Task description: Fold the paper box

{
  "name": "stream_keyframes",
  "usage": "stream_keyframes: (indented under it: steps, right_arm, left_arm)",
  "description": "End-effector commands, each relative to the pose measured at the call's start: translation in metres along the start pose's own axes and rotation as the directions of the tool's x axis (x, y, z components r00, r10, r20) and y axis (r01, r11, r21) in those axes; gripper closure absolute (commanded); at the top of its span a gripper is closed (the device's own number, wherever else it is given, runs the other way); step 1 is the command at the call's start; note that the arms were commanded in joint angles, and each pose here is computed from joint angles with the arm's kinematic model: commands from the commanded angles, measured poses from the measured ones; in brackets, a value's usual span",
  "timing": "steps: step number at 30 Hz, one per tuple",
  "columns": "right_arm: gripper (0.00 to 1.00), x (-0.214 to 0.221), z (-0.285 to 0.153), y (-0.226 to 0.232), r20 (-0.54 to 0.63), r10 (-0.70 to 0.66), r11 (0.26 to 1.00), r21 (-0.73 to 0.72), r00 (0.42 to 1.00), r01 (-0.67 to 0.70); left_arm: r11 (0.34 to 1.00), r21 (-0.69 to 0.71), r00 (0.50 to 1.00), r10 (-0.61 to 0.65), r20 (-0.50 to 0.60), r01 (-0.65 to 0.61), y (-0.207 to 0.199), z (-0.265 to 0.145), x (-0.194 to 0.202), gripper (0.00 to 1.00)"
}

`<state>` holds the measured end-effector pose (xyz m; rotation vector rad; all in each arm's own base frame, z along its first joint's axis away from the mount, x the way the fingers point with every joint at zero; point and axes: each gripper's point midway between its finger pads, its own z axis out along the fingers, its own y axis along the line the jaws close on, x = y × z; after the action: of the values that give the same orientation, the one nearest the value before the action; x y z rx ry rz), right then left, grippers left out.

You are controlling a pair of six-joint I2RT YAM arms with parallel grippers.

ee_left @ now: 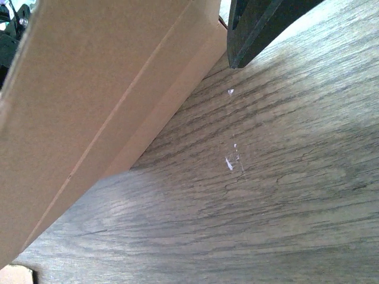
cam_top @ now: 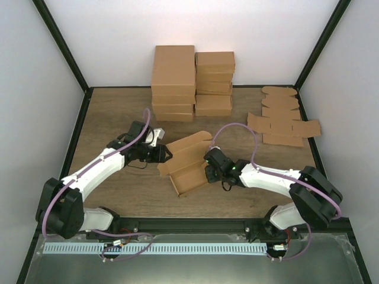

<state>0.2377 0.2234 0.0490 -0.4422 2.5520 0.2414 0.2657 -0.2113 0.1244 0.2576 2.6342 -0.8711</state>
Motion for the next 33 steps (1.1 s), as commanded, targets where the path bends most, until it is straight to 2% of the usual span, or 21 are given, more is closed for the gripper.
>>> stream_keyframes:
  steps: [1, 11, 26, 30, 33]
  right_arm:
    - [0.7, 0.009, -0.004, -0.004, -0.012, 0.025, 0.999, 0.02, 1.0, -0.025]
    - [0.7, 0.022, 0.004, -0.016, -0.078, 0.052, 0.993, 0.108, 0.996, -0.043]
    - [0.67, -0.008, -0.001, -0.007, -0.026, 0.025, 0.991, 0.129, 0.999, -0.022]
    - [0.74, -0.01, -0.001, -0.008, -0.024, 0.022, 0.991, 0.135, 0.999, -0.018]
    - [0.85, -0.006, 0.003, -0.011, -0.039, 0.018, 0.987, 0.162, 0.999, -0.011]
  left_arm:
    - [1.0, 0.002, 1.0, 0.003, 0.029, -0.003, 0.0, 0.0, -0.006, 0.59]
    - [0.998, 0.052, 0.999, 0.023, 0.047, -0.026, -0.012, -0.005, -0.012, 0.58]
    - [0.993, 0.11, 0.997, 0.046, 0.057, -0.052, -0.026, -0.013, -0.012, 0.57]
    - [0.992, 0.11, 0.997, 0.048, 0.057, -0.054, -0.026, -0.013, -0.012, 0.57]
    - [0.992, 0.112, 0.997, 0.048, 0.055, -0.054, -0.027, -0.013, -0.012, 0.57]
